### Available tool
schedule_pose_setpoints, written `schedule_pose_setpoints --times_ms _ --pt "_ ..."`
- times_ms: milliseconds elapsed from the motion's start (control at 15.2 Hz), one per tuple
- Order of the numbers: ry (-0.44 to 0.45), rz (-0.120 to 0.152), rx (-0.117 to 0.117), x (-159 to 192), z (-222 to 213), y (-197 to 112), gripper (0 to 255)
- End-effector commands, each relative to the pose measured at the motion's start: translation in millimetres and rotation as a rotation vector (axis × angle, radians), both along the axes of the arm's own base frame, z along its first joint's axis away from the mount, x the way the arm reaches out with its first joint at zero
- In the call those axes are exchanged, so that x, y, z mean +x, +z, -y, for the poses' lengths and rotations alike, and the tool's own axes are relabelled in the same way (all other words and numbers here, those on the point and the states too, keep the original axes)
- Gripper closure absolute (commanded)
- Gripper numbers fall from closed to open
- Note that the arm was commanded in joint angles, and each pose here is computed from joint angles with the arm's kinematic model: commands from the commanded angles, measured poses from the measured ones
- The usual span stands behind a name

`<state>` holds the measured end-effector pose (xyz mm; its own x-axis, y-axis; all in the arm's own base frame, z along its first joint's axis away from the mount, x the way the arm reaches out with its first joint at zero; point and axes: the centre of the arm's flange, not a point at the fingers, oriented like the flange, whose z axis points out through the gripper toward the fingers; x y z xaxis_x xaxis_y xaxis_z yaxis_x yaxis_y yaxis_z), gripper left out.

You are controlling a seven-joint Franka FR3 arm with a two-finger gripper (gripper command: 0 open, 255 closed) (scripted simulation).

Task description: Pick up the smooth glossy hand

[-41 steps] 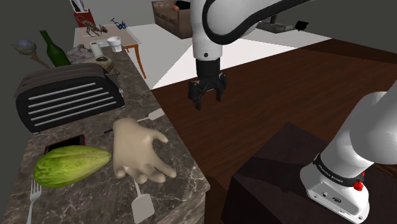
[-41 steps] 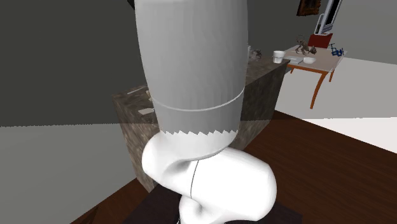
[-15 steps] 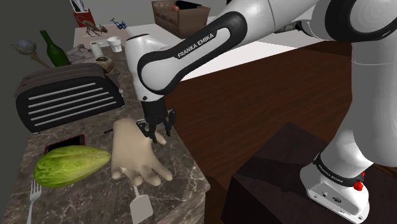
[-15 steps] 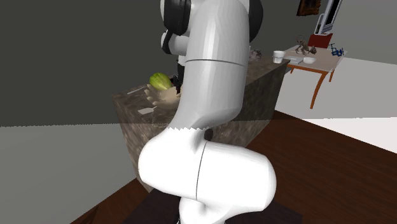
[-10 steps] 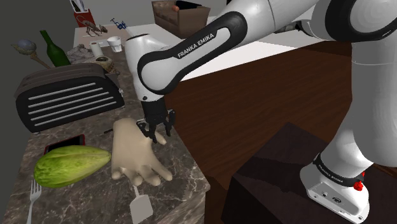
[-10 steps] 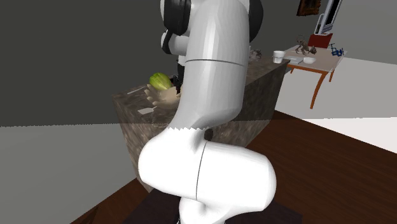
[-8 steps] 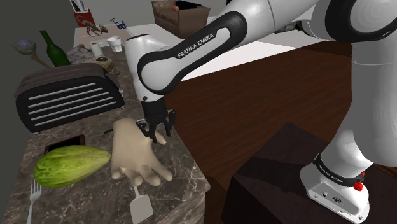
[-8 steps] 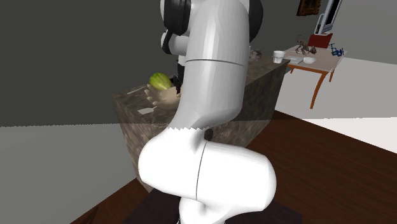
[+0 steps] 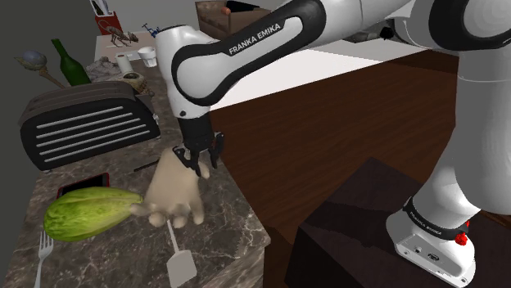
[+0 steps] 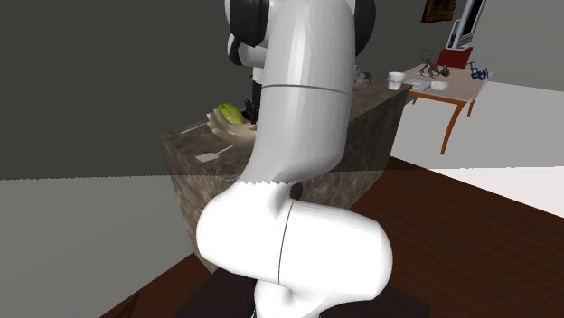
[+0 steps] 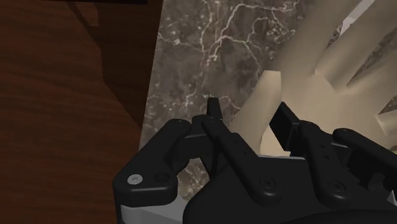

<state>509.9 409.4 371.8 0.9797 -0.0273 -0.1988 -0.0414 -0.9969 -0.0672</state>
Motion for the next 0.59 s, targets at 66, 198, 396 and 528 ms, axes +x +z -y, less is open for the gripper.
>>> schedule_pose_setpoints --times_ms 66,198,396,528 --pt "0.0 0.002 0.002 0 0 17 255" --pt "0.0 0.002 0.002 0 0 28 255" --pt "0.0 0.002 0.002 0 0 44 255" --pt "0.0 0.002 0.002 0 0 44 255"
